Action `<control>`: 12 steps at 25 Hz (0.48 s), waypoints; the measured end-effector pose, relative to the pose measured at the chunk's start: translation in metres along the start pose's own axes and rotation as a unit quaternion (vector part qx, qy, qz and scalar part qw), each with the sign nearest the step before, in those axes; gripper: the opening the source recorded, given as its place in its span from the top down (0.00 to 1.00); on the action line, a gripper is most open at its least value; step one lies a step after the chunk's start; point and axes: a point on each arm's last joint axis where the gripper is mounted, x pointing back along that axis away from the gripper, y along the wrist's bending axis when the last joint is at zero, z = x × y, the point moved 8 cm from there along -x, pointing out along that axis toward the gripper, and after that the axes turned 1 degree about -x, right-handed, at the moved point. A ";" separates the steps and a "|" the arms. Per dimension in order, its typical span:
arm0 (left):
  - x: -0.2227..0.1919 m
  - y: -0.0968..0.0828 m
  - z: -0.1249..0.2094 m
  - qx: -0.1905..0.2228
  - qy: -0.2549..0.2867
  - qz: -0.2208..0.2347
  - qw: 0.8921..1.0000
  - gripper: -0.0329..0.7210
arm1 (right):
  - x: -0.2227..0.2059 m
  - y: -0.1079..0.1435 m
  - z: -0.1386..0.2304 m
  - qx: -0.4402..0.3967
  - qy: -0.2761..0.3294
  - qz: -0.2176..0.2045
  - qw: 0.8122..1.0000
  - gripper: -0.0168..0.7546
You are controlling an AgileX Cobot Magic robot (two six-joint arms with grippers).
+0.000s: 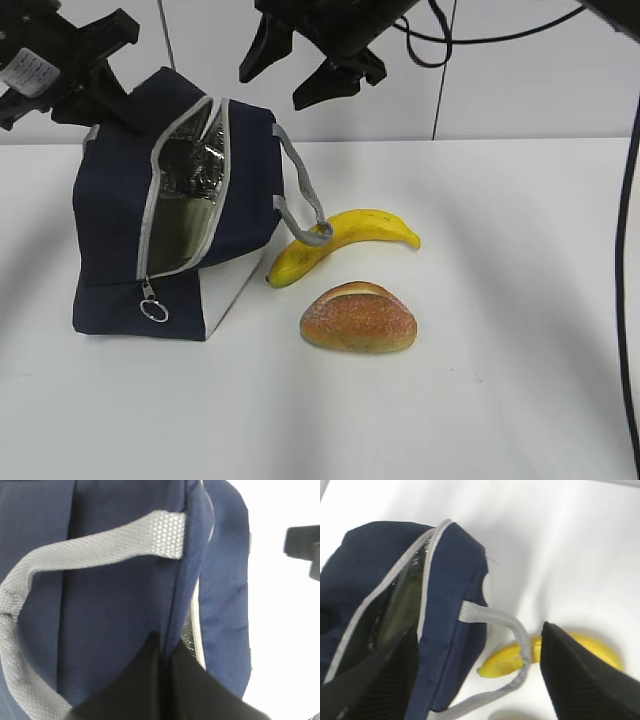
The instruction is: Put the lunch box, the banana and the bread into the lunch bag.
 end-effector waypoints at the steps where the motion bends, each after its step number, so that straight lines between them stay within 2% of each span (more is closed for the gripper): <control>1: 0.000 0.000 0.000 -0.001 0.000 -0.001 1.000 0.96 | 0.008 0.000 -0.002 0.013 -0.007 0.017 1.000 0.25; 7: 0.000 0.002 0.000 -0.003 0.001 -0.005 1.000 0.96 | 0.064 -0.004 -0.011 0.080 -0.045 0.128 0.987 0.25; 10: 0.000 0.002 0.000 -0.003 0.001 -0.005 1.000 0.96 | 0.089 -0.005 -0.009 0.098 -0.054 0.168 0.979 0.25; 12: 0.000 0.002 0.000 -0.004 0.001 -0.006 1.000 0.96 | 0.098 -0.005 -0.003 0.101 -0.051 0.180 0.977 0.25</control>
